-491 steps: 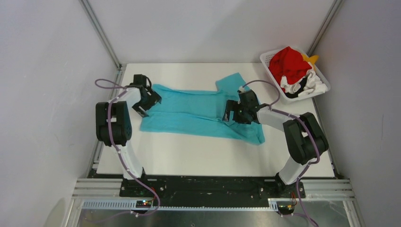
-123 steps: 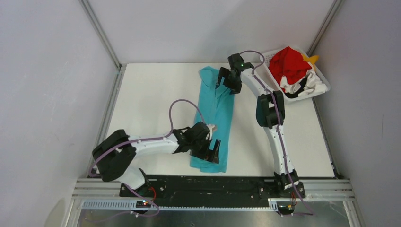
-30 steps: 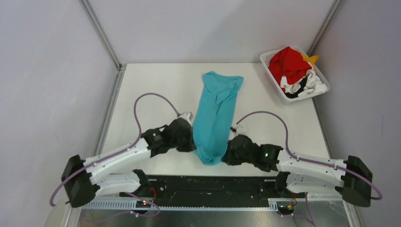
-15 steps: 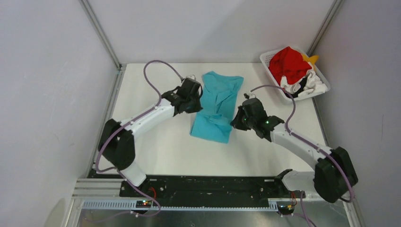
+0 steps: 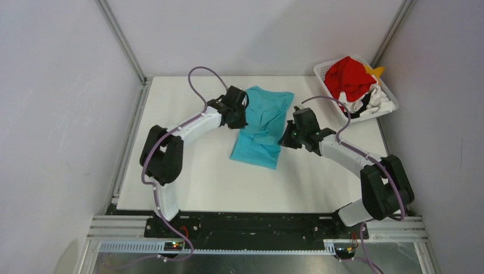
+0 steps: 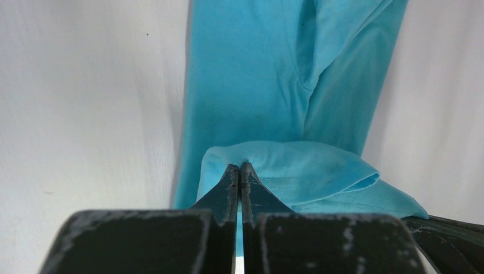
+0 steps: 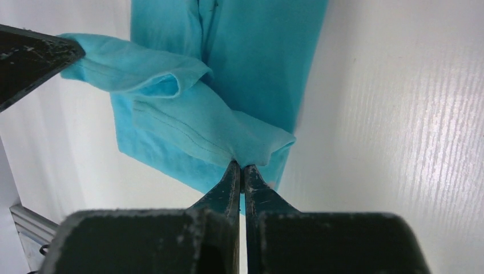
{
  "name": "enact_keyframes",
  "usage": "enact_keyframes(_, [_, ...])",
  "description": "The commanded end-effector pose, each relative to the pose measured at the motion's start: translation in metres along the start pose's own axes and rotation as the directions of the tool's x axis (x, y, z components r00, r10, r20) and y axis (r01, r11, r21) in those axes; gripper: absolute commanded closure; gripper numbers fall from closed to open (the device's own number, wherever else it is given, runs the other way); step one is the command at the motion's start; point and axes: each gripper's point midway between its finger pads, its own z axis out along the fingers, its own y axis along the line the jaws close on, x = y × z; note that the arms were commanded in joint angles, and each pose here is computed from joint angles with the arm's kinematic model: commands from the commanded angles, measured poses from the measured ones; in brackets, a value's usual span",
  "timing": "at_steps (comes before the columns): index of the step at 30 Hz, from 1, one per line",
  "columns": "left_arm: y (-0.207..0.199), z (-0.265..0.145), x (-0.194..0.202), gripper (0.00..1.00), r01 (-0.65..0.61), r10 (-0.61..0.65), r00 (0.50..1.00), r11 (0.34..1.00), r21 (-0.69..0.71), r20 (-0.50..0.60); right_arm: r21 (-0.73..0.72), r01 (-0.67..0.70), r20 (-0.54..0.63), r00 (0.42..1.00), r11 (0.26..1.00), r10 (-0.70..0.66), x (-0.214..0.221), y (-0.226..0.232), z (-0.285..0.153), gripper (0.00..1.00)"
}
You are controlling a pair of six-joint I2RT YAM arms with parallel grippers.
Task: Fold and stack the t-shirts
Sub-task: Fold the folded rectangular tshirt in 1/3 of the way
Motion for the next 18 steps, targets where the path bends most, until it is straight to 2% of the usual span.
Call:
enact_keyframes(1, [-0.004,0.005,-0.012,1.00,-0.021,0.021,1.000,0.999,0.031,0.009,-0.059,-0.013,0.015,1.000,0.998,0.014,-0.016,0.013,0.007,1.00])
enact_keyframes(3, [0.000,0.010,-0.012,1.00,-0.007,0.007,1.000,1.000,0.024,-0.004,-0.052,-0.035,-0.008,0.999,0.998,0.035,-0.015,0.010,0.014,1.00])
enact_keyframes(7, [0.007,0.025,-0.012,0.91,0.016,-0.016,0.999,1.000,0.016,-0.029,-0.015,-0.076,-0.016,0.997,0.997,0.076,-0.019,0.002,0.027,1.00])
enact_keyframes(9, [0.008,0.032,-0.018,0.83,0.016,-0.016,0.999,1.000,0.014,-0.028,0.002,-0.100,-0.011,0.995,0.995,0.100,-0.022,-0.005,0.035,0.95])
enact_keyframes(10, [0.010,0.034,-0.023,0.80,0.022,-0.022,1.000,1.000,0.012,-0.022,-0.009,-0.107,0.007,0.994,0.994,0.107,-0.029,-0.005,0.038,0.89])
enact_keyframes(11, [0.008,0.038,-0.027,0.72,0.027,-0.027,0.999,0.999,0.025,-0.022,-0.026,-0.108,0.004,0.994,0.994,0.108,-0.031,-0.004,0.042,0.85])
enact_keyframes(12, [0.008,0.039,-0.031,0.67,0.039,-0.038,0.999,0.998,0.041,-0.027,-0.054,-0.110,0.035,0.993,0.992,0.112,-0.043,-0.003,0.044,0.77])
enact_keyframes(13, [0.005,0.039,-0.039,0.49,0.045,-0.044,0.999,0.997,0.056,-0.017,-0.073,-0.117,0.025,0.993,0.990,0.119,-0.046,-0.003,0.049,0.72])
enact_keyframes(14, [0.004,0.038,-0.043,0.38,0.049,-0.048,0.999,0.996,0.074,-0.019,-0.093,-0.125,0.051,0.990,0.988,0.130,-0.060,-0.002,0.048,0.57])
enact_keyframes(15, [0.002,0.034,-0.051,0.18,0.049,-0.049,0.999,0.995,0.086,-0.003,-0.102,-0.126,0.050,0.990,0.987,0.131,-0.064,-0.002,0.049,0.50])
enact_keyframes(17, [0.002,0.022,-0.059,0.03,0.038,-0.040,0.999,0.995,0.096,0.024,-0.093,-0.103,0.084,0.990,0.990,0.110,-0.074,-0.001,0.042,0.18])
enact_keyframes(18, [0.002,0.009,-0.067,0.02,0.034,-0.040,0.998,0.995,0.092,0.056,-0.084,-0.084,0.092,0.992,0.993,0.091,-0.075,0.000,0.039,0.12])
